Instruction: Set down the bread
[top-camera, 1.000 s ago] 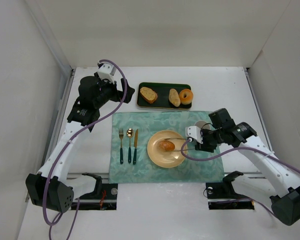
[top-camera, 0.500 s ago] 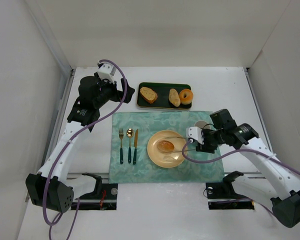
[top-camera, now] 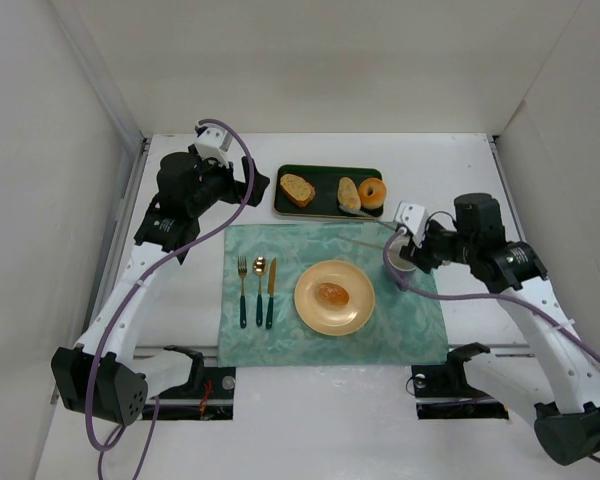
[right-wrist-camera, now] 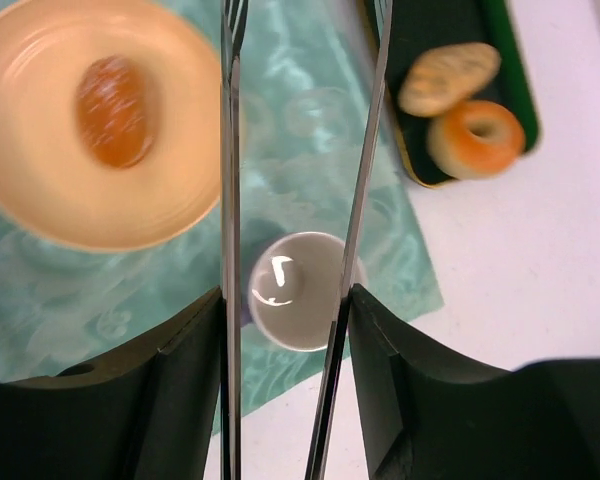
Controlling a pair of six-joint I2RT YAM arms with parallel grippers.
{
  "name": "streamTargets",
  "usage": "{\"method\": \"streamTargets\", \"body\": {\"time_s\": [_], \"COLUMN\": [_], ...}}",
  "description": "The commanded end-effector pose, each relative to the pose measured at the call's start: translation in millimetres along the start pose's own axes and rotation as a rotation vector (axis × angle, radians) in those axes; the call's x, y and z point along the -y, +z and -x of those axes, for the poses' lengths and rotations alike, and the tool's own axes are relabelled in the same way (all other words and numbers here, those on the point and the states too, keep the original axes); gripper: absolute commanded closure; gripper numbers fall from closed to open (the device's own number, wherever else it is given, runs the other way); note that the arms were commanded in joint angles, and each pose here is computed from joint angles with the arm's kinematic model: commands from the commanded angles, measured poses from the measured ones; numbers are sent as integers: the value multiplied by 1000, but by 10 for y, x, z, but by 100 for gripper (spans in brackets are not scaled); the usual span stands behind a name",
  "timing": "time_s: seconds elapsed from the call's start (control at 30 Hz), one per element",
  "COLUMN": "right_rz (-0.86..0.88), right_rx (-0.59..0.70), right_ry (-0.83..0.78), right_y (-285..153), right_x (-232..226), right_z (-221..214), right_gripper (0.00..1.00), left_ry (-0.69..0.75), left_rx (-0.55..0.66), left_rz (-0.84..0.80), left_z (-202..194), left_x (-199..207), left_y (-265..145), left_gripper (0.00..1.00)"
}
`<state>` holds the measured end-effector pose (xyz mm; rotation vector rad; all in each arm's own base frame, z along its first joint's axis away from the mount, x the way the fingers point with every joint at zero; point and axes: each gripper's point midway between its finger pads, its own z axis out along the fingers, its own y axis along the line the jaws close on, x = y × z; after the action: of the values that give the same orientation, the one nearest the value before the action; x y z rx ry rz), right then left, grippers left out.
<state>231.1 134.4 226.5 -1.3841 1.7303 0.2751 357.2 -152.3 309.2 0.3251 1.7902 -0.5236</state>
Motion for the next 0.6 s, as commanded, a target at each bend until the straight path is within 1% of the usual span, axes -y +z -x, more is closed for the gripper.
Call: {"method": "streamTargets", "body": {"time_s": [0.0,0.03,0.07,0.1,0.13,0.17,0.23,0.27,0.3,0.37,0.4,0.57], "right_rz": [-206,-272,-345,-393,-436,-537,-596,-621,-671,-675,-694,-706], "right_rx": [116,146,125,129,147,149,128,109,74,27,15,-82], "right_ry": [114,126,181,212,276,312,406,429,470,536,575,648], "right_y": [-83,-134,-174,-219,-258,-393,-422,-443,-553,-518,-607,-654], "right_x": [480,647,819,929,1045,1309,1524,1613,1737,1836,1885,1962], "right_z": [250,303,173,124,97,-17,-253,-378,-583,-898,-1078,-1659], "right_gripper": [45,45,45,45,45,45,45,45,45,45,45,45], "left_ry": [31,34,34,34,34,34,36,36,37,37,37,37], "left_rx": [73,82,82,82,82,82,91,91,90,90,90,90], "left_rz": [-15,-16,-16,-16,-16,-16,-18,-18,-27,-27,-27,-27], "left_z": [210,237,237,237,237,237,263,263,261,261,261,261], "left_x": [62,72,72,72,72,72,83,83,99,99,99,99], "left_y": [-77,-103,-103,-103,-103,-103,-129,-130,-130,-130,-130,-130], "left_gripper": [0,0,0,0,0,0,0,0,0,0,0,0]}}
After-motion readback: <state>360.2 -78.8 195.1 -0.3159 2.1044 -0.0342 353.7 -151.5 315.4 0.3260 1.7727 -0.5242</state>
